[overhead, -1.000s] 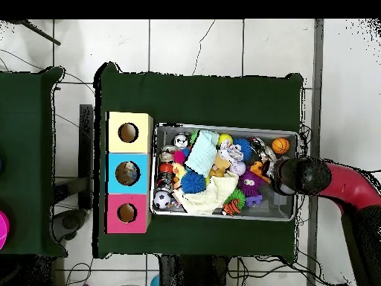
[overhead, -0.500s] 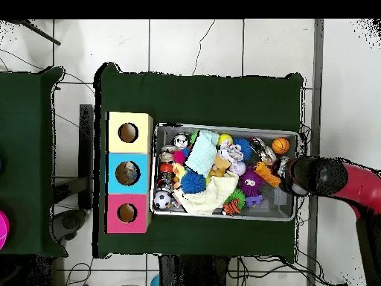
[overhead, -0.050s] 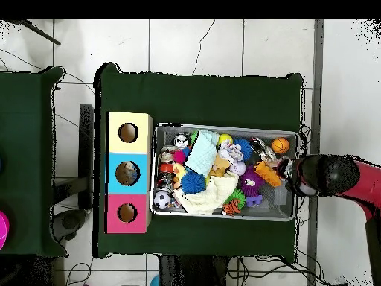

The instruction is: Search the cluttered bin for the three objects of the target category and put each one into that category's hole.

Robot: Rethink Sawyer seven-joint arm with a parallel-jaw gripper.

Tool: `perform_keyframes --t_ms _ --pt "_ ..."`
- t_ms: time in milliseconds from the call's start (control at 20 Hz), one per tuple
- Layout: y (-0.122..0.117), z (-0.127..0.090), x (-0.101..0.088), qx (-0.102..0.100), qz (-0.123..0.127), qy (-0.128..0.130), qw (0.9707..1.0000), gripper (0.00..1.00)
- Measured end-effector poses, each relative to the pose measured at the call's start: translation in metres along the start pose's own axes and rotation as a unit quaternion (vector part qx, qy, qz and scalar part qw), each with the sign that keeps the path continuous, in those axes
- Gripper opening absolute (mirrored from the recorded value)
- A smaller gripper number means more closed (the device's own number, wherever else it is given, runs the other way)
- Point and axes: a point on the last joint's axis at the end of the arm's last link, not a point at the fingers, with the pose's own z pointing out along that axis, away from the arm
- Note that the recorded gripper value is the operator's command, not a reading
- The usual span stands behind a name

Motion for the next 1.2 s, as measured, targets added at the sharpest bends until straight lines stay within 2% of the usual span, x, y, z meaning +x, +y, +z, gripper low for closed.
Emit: perform_keyframes --t_ms 300,800,1200 --pt "-0.008 -0.006 -0.020 0.001 0.009 -0.018 0.9998 1.00" --pt "-0.018 -0.001 -0.046 -0.003 0.021 -0.037 0.9991 1.00" --pt "-0.022 0.003 -0.051 -0.003 0.025 -0.040 0.9989 1.00"
